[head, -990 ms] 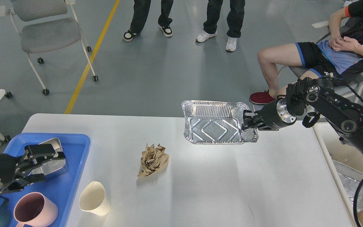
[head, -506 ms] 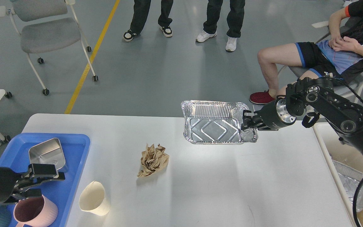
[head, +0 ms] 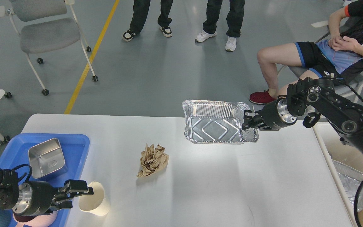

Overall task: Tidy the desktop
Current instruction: 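Reach the left gripper down to the white paper cup and grasp it, then lift the paper cup with the left gripper and carry it over the foil tray, then drop the paper cup into the foil tray and withdraw the left gripper, then reach the left gripper to the crumpled brown paper bag and grasp it, then lift the paper bag with the left gripper and carry it over the foil tray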

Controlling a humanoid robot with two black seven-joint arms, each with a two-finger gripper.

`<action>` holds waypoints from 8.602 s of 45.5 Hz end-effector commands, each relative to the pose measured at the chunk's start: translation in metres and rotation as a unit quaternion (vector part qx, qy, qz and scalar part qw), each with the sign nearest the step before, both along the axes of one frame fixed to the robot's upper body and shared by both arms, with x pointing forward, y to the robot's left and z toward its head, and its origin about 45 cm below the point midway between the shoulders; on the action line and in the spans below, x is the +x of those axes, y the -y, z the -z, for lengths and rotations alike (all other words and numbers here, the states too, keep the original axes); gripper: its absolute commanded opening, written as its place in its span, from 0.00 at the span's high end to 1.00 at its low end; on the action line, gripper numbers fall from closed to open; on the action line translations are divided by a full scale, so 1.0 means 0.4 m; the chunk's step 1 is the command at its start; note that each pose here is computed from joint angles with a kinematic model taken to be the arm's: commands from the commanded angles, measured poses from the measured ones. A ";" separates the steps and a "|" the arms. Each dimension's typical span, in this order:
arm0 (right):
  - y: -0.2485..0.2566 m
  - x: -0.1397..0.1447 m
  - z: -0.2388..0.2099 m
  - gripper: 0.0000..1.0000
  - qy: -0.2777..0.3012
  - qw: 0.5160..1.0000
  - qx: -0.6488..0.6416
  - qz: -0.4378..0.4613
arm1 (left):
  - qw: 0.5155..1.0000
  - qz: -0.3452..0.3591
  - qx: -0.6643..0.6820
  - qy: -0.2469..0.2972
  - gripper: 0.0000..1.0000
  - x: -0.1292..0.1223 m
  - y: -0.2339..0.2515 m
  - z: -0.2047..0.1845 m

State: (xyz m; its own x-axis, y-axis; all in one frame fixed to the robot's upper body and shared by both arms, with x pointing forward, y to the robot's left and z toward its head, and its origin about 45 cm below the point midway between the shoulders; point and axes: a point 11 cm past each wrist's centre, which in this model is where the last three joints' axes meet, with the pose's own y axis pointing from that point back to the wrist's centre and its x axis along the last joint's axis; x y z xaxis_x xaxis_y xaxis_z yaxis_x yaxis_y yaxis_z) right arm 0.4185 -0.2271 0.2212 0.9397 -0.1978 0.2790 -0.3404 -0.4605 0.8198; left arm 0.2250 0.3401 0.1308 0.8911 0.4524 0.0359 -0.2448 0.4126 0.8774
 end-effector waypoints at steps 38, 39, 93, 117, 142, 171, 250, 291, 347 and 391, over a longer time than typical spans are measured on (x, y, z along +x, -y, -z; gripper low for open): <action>-0.002 -0.001 0.007 1.00 -0.001 1.000 0.000 0.002 | 0.999 0.040 0.007 -0.004 0.98 -0.032 0.057 0.079; -0.003 -0.002 0.007 1.00 -0.001 1.000 0.000 0.002 | 0.999 0.039 0.006 -0.004 0.98 -0.032 0.057 0.079; -0.005 -0.002 0.011 1.00 0.000 1.000 0.000 0.004 | 0.977 0.109 0.008 0.182 0.99 0.170 -0.095 -0.611; -0.008 -0.001 0.008 1.00 0.001 1.000 0.001 0.003 | 0.950 0.187 -0.060 0.244 0.98 0.374 0.252 -0.571; -0.012 -0.002 0.000 1.00 0.007 1.000 0.004 0.000 | 0.951 0.213 -0.133 0.181 0.95 0.457 0.703 -0.320; -0.018 -0.003 -0.007 1.00 0.010 1.000 0.007 -0.004 | 0.962 0.179 -0.155 0.134 0.19 0.434 0.799 -0.203; -0.042 -0.009 0.008 1.00 0.005 1.000 0.012 -0.009 | 0.968 -0.077 -0.134 0.197 0.03 0.310 -0.134 -0.605; -0.024 -0.013 0.013 1.00 0.003 1.000 0.010 -0.003 | 0.991 0.036 -0.049 0.119 0.03 0.322 0.193 -0.121; -0.009 -0.017 0.011 1.00 0.004 1.000 0.013 0.003 | 0.993 0.031 -0.032 0.110 0.32 0.349 0.489 0.173; 0.001 -0.018 0.008 1.00 0.006 1.000 0.010 0.004 | 0.978 0.094 -0.063 0.174 1.00 0.402 0.402 -0.043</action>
State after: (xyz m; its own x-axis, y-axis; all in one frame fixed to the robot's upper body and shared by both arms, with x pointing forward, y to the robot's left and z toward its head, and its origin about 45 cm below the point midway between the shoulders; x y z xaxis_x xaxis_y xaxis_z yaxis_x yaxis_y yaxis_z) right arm 0.4110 -0.2247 0.2176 0.9358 -0.2077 0.2848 -0.3511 -0.4789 0.8046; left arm 0.3849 0.1618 0.1102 0.8979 0.3500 0.2671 -0.4287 0.5572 0.7111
